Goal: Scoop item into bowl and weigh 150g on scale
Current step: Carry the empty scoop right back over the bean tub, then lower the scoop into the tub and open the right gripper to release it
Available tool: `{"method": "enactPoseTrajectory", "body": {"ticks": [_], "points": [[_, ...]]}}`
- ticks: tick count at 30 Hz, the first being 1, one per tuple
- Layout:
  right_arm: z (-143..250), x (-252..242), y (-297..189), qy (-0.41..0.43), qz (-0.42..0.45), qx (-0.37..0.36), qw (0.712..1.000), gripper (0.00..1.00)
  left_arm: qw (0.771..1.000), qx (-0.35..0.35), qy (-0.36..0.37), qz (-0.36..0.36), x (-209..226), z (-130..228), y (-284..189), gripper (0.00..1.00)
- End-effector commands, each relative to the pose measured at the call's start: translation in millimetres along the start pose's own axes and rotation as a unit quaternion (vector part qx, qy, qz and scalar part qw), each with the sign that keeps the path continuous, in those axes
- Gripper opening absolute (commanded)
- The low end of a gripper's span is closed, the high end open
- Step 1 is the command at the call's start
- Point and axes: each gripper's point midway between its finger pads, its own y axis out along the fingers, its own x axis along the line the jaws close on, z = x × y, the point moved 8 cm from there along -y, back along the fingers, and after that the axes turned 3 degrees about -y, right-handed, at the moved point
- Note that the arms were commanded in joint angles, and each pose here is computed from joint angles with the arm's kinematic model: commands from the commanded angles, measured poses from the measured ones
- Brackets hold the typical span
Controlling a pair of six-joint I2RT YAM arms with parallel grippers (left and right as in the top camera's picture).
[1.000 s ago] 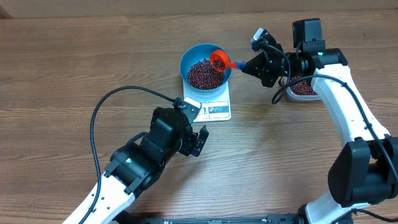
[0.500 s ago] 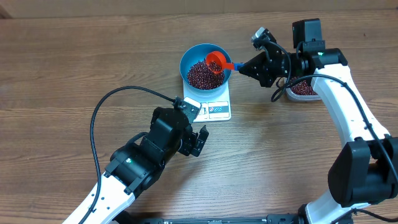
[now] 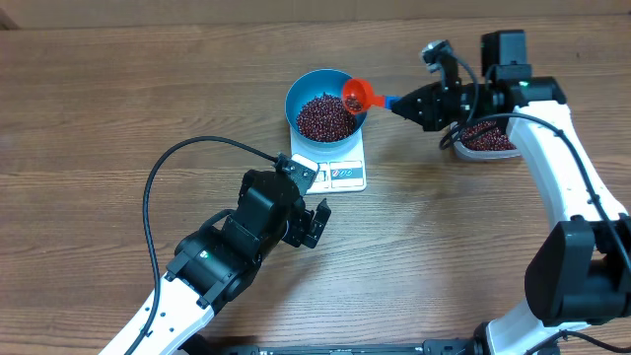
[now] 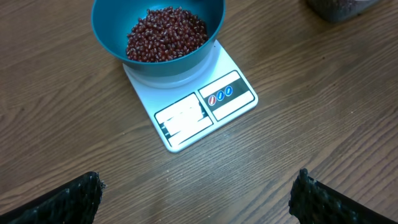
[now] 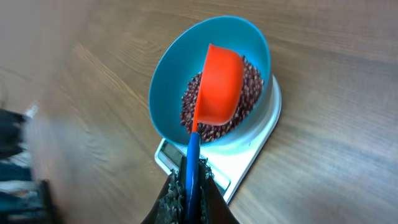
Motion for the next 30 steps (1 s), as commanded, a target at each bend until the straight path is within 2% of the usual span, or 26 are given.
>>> {"method": "enactPoseTrajectory", "body": {"ticks": [1,5,21,26,30], "points": [[-8.2,6.6,-30.8,0.032,-0.039,-0.042,0.998,0.04,1.000,0.003,0.006,0.004,-0.1,0.2,1.9,1.00],[-4.4,2.6,-59.8,0.060,-0.050,-0.067,0.995,0.04,1.000,0.003,0.007,0.004,-0.1,0.2,1.9,1.00],[35.6,-31.4,-165.9,0.187,0.045,-0.137,0.972,0.04,1.000,0.003,0.006,0.004,-0.1,0.1,1.9,1.00],[56.3,-46.6,-189.4,0.223,0.122,-0.126,0.959,0.04,1.000,0.003,0.006,0.004,-0.1,0.1,1.9,1.00],[74.5,-57.3,-199.0,0.226,0.213,-0.074,0.948,0.04,1.000,0.003,0.006,0.004,-0.1,0.1,1.9,1.00]]}}
